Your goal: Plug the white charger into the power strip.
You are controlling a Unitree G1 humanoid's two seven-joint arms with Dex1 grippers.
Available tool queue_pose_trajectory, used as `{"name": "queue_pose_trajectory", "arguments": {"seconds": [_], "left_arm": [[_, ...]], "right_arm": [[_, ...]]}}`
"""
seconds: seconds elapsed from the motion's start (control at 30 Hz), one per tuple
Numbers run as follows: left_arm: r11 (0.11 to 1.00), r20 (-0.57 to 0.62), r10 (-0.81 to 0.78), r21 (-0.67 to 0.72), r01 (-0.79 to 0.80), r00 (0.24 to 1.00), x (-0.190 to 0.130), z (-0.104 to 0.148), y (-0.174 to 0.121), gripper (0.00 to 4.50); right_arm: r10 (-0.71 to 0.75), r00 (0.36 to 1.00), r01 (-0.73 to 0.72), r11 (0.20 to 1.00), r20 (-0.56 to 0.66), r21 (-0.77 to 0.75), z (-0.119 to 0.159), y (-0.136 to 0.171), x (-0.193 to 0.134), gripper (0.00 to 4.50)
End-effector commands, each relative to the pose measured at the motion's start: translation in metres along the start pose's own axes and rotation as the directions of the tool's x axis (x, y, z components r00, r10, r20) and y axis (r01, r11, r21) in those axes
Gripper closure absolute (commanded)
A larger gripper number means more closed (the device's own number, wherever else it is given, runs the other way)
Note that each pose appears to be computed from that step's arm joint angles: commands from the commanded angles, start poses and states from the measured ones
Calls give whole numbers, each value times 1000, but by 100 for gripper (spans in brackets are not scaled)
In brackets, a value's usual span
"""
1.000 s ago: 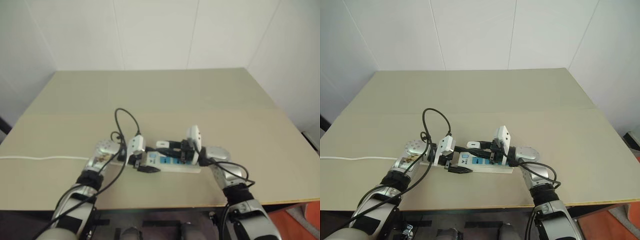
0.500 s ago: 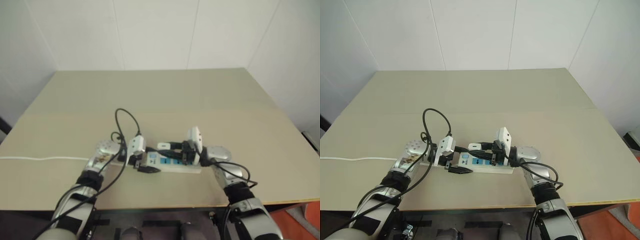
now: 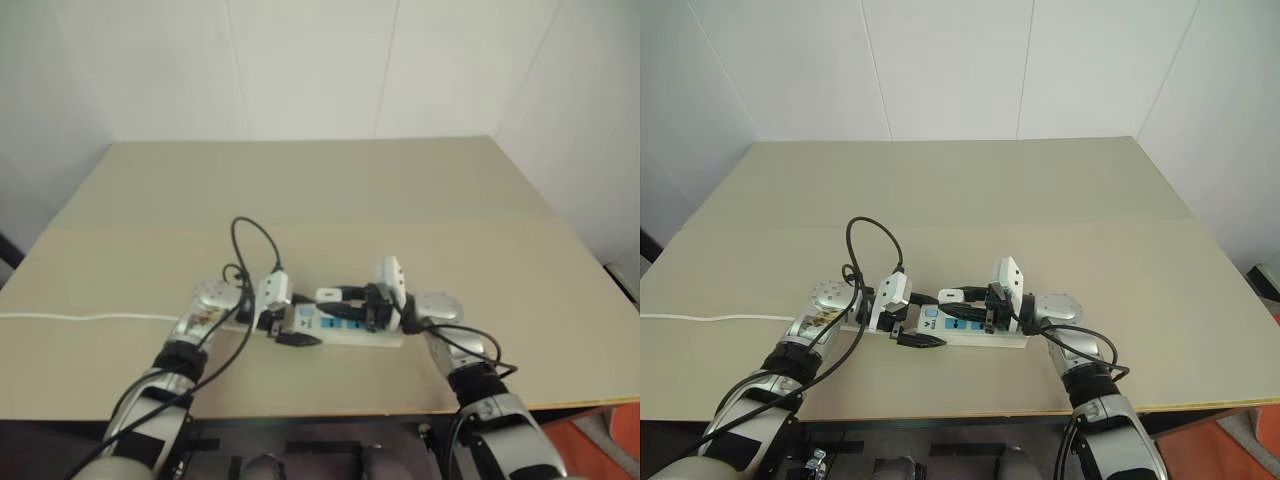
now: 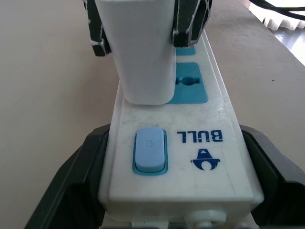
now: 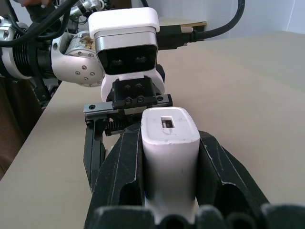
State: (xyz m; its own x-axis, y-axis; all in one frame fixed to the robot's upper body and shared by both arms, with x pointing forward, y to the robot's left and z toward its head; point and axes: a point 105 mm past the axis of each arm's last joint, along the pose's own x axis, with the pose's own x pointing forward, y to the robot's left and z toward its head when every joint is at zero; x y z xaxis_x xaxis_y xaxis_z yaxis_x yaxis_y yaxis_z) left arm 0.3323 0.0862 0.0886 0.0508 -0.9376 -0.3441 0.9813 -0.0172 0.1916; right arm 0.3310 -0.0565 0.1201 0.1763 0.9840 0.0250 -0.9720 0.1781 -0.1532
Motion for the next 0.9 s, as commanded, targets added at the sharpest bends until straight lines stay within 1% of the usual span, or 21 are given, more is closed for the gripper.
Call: {"name": "queue_pose_trajectory", "arguments": {"seconds": [0.03,0.23,0.5,0.77,0.9], "left_arm": [[1000,-34,31,-3,-31,999,-14,-3,3,119],[999,-37,36,-5,-37,999,-16,-4,3,119],[999,-40,38,-6,-39,998,-16,-5,3,119],[999,-41,39,-3,-39,998,-15,-4,3,119],[999,-40,41,-3,-41,998,-15,-4,3,119]], "right_arm": [[-69,991,73,997,-112,29,-23,-9,-31,335],[-83,987,88,996,-137,28,-28,-11,-40,335],[-72,984,78,997,-163,29,-32,-9,-43,335],[16,980,-4,998,-196,63,-40,4,-26,335],[32,972,-13,997,-232,82,-48,6,-26,335]]}}
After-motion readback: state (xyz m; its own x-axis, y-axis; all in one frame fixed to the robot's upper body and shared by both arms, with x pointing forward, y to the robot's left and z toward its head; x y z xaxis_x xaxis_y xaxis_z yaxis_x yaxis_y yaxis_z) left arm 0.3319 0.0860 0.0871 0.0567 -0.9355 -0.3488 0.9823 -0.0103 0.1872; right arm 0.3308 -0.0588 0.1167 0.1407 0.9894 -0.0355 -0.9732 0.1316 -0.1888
